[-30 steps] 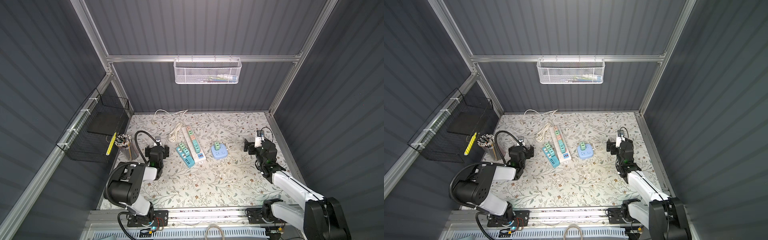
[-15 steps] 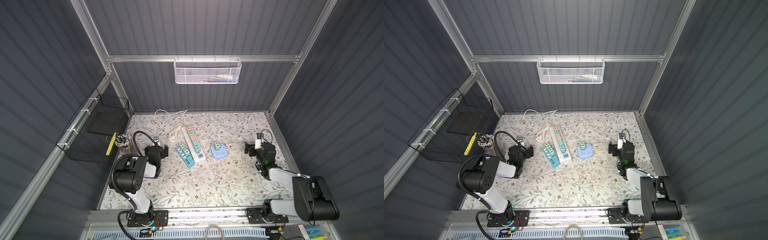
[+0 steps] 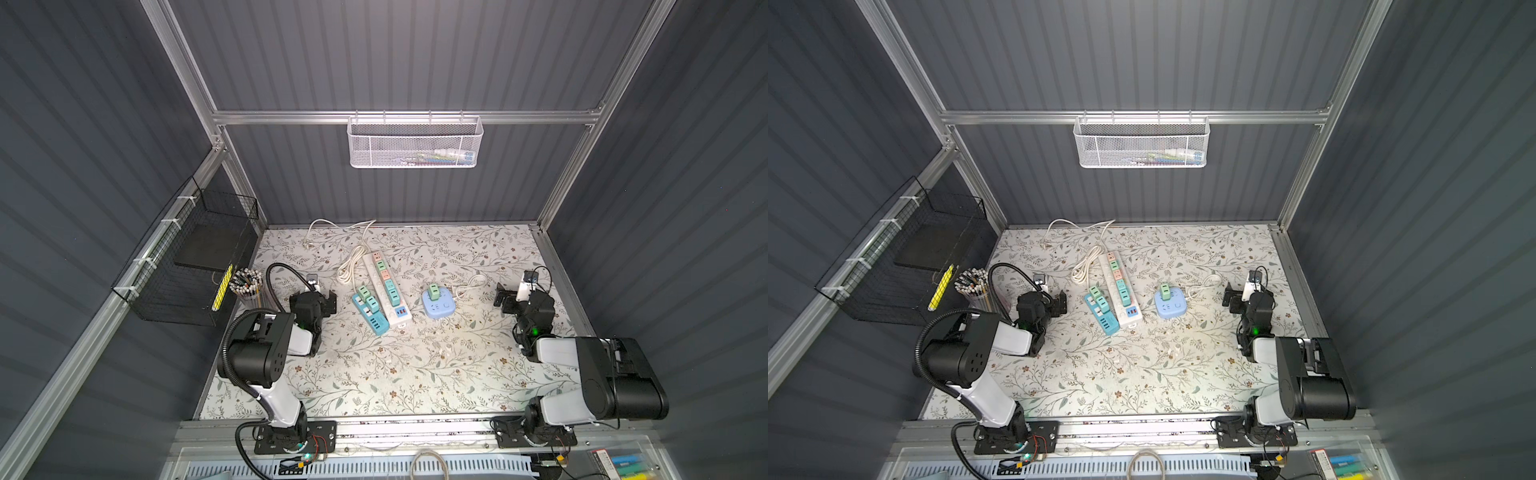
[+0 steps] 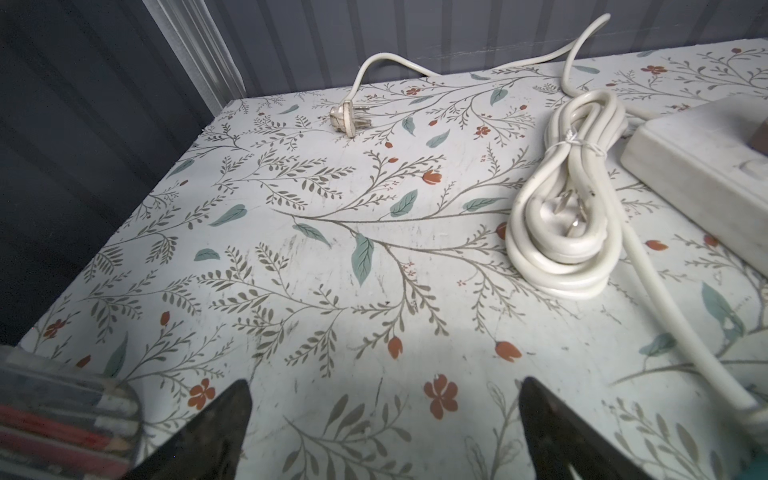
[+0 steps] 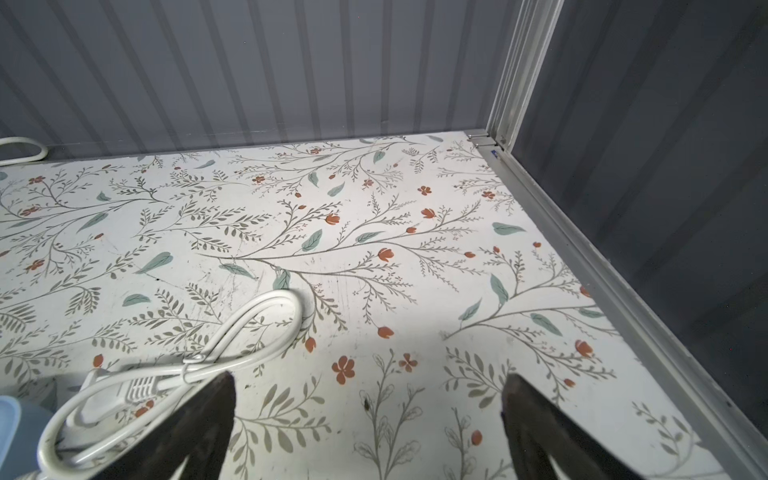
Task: Insert the plug
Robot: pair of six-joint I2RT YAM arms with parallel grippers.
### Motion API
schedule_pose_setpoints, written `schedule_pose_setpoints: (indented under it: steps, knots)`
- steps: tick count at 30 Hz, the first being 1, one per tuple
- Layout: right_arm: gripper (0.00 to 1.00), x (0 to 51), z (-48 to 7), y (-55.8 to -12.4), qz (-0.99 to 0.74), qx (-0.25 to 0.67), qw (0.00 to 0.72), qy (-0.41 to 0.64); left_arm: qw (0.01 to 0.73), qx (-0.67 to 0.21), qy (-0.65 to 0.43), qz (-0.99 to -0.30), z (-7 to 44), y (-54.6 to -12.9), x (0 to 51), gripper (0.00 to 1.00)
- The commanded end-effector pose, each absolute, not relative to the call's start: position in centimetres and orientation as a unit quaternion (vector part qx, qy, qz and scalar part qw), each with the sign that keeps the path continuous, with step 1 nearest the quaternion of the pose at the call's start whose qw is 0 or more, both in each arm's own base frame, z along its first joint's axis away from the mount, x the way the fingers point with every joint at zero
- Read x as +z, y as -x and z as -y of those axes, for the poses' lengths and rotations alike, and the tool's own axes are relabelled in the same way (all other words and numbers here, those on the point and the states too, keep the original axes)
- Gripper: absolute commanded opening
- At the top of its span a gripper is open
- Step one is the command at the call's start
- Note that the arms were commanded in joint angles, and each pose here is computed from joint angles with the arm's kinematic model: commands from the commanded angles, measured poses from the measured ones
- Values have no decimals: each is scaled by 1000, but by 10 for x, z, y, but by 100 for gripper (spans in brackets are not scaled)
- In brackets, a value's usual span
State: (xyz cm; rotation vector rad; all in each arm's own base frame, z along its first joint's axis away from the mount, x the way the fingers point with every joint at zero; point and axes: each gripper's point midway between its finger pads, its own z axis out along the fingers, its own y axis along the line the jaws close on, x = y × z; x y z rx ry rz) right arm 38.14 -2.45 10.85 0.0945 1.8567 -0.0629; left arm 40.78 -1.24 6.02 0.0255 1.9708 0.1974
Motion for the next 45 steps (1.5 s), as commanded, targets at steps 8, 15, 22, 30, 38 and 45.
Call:
schedule_pose_setpoints:
  steps: [8, 15, 22, 30, 38, 45]
  knots:
    - [99, 119, 26, -386, -788, -12, 614, -51, 556, 79, -1, -827, 10, -413, 67, 100]
    - [99, 120, 26, -386, -787, -12, 615, -51, 556, 79, -1, -828, 10, -413, 67, 100]
    - [99, 119, 26, -386, -787, -13, 615, -51, 556, 79, -1, -827, 10, -412, 67, 100]
    - [99, 120, 25, -386, -786, -12, 616, -51, 556, 79, -1, -828, 10, -412, 67, 100]
    - [99, 120, 26, -386, -787, -12, 615, -51, 556, 79, -1, -827, 10, -413, 67, 100]
    - [99, 120, 25, -386, -787, -12, 615, -50, 556, 79, -1, -828, 10, -412, 67, 100]
